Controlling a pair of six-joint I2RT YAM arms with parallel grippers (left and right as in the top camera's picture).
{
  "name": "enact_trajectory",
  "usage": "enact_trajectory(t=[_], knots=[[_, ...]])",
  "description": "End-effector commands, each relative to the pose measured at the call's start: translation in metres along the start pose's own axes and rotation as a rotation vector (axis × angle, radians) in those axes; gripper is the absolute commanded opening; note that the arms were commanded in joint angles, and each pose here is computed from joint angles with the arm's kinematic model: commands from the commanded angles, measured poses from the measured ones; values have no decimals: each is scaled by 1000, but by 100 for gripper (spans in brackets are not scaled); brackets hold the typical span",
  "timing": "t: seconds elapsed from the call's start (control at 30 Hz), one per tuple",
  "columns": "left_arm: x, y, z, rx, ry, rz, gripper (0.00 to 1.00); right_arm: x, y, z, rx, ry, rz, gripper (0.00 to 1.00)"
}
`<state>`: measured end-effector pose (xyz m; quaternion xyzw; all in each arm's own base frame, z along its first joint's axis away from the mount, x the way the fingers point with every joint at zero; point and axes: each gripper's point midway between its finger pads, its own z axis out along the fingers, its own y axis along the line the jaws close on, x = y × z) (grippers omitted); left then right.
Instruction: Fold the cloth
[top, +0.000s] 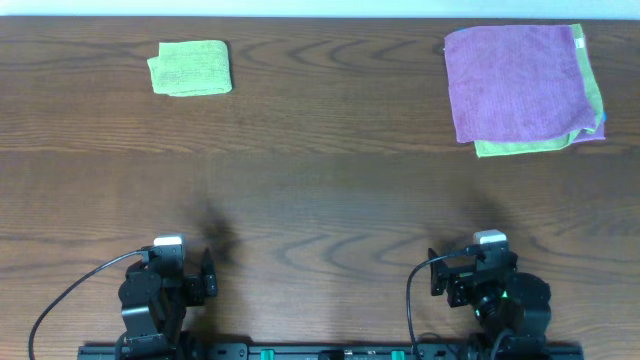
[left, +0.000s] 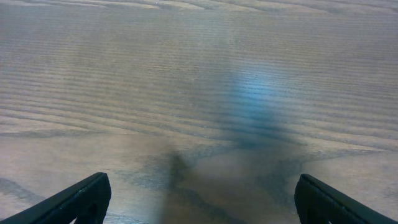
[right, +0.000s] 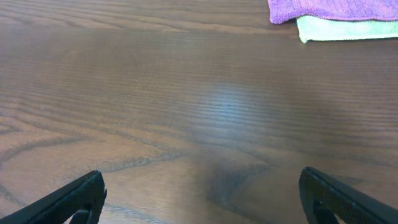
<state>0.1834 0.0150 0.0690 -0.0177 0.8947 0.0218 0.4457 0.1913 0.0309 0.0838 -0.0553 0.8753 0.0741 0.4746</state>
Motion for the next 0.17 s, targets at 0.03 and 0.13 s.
enact_trajectory(t=[0.03,0.13], knots=[[6,2,3,-14,15,-9,95,4,-3,2,11,6,-4,99],[6,2,3,-14,15,-9,95,4,-3,2,11,6,-4,99]])
